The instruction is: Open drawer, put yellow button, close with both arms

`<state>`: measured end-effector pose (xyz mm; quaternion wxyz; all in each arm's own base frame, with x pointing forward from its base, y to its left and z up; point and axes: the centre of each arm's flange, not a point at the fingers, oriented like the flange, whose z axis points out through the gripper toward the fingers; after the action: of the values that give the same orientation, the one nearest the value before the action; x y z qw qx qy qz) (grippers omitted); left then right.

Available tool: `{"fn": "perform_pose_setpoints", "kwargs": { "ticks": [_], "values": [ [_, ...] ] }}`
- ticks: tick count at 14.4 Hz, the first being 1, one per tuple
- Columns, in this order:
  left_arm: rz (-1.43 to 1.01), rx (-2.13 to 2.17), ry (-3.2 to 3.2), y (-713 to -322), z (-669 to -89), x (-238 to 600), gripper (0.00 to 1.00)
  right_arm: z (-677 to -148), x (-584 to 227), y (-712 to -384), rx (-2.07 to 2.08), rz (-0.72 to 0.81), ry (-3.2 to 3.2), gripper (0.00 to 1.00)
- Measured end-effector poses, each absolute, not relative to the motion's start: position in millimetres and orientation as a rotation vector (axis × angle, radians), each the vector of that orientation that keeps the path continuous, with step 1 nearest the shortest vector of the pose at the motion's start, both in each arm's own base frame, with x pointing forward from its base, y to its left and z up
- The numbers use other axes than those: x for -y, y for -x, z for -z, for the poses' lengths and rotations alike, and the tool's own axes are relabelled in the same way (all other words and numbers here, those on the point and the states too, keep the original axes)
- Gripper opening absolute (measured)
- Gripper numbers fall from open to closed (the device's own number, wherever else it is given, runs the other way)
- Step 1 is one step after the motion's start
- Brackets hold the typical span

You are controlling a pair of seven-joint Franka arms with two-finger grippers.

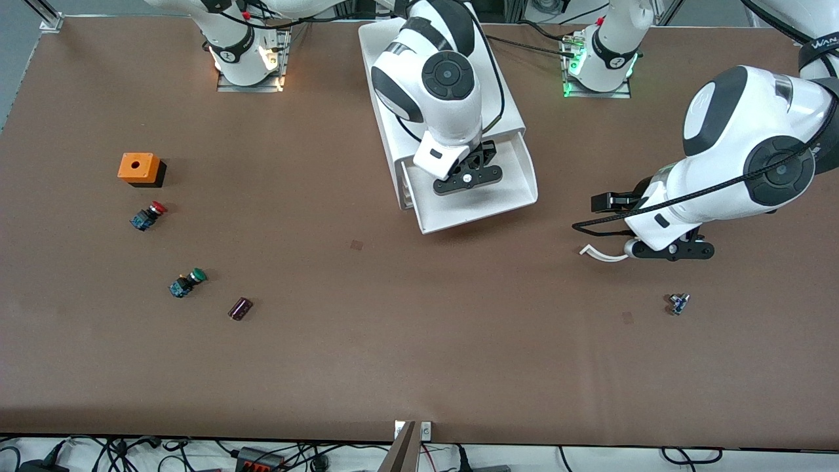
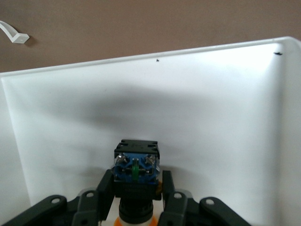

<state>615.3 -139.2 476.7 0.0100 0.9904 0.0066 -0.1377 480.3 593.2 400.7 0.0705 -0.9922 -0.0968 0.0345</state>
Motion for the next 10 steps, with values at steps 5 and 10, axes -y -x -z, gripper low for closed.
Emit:
{"fn": "perform_pose_setpoints", "kwargs": {
  "ticks": [5, 10],
  "values": [
    [0.428, -0.023, -3.093, -615, -477, 139, 1.00, -426, -578, -501, 0.229, -0.033, 2.977, 0.90],
    [0.370, -0.131, -3.095, -617, -481, 147, 1.00, -497, -481, -567, 0.032, -0.054, 3.033, 1.00]
  ]
}}
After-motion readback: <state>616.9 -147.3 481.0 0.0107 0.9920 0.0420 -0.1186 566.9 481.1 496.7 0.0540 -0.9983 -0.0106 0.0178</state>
